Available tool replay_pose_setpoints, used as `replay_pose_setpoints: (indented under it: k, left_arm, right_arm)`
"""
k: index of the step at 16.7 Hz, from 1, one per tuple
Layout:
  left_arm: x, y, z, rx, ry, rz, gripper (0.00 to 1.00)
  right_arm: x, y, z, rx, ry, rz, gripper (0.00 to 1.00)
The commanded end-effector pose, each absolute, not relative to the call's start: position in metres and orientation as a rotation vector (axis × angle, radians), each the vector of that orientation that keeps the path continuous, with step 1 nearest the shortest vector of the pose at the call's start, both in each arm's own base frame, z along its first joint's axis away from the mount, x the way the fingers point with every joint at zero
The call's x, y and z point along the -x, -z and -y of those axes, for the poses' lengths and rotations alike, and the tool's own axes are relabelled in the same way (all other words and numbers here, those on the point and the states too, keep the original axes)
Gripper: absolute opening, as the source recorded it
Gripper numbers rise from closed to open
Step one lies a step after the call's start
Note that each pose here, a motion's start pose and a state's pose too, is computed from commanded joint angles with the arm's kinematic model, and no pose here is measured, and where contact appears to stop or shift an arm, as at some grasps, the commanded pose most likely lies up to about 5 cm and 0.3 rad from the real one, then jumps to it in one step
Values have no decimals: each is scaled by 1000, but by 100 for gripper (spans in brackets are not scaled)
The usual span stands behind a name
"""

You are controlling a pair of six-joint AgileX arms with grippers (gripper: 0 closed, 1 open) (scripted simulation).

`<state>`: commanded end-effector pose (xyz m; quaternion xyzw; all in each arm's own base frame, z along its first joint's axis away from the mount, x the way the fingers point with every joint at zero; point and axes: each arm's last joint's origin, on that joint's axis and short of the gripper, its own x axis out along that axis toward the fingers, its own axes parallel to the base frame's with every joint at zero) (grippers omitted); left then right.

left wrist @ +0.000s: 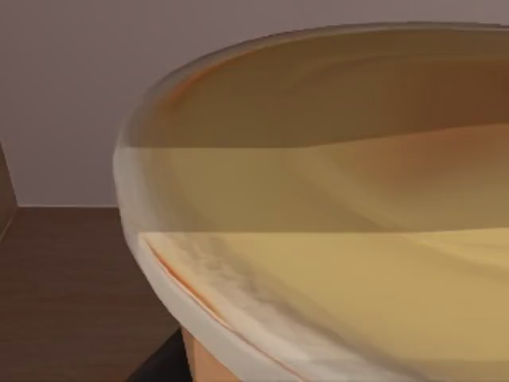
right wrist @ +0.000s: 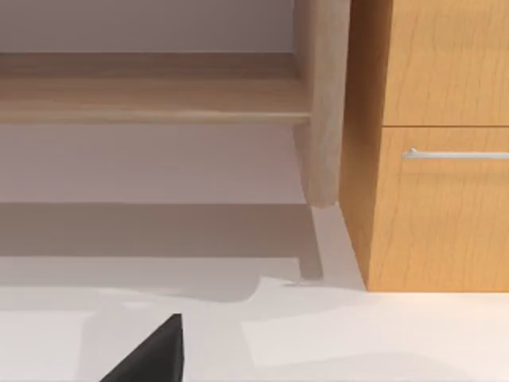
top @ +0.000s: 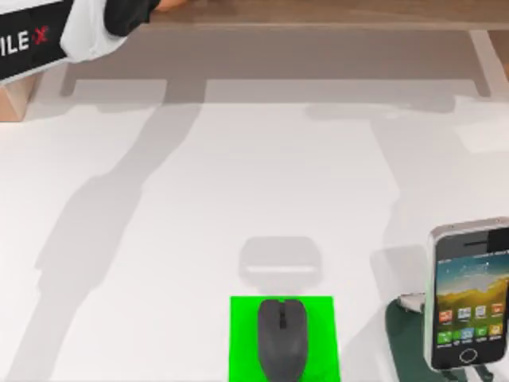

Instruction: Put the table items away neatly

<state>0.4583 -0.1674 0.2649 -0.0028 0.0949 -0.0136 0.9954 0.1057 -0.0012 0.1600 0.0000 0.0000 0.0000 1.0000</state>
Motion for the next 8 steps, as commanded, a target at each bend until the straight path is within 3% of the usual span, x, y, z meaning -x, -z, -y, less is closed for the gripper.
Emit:
replay_pose_setpoints:
  k: [2,8]
  left_arm:
    - [-458,-265,167,6,27,-190,98]
    - [-458,-265,167,6,27,-190,100]
  right_arm:
    - [-106,-160,1,0,0,0,100]
    - [-106,-160,1,0,0,0,100]
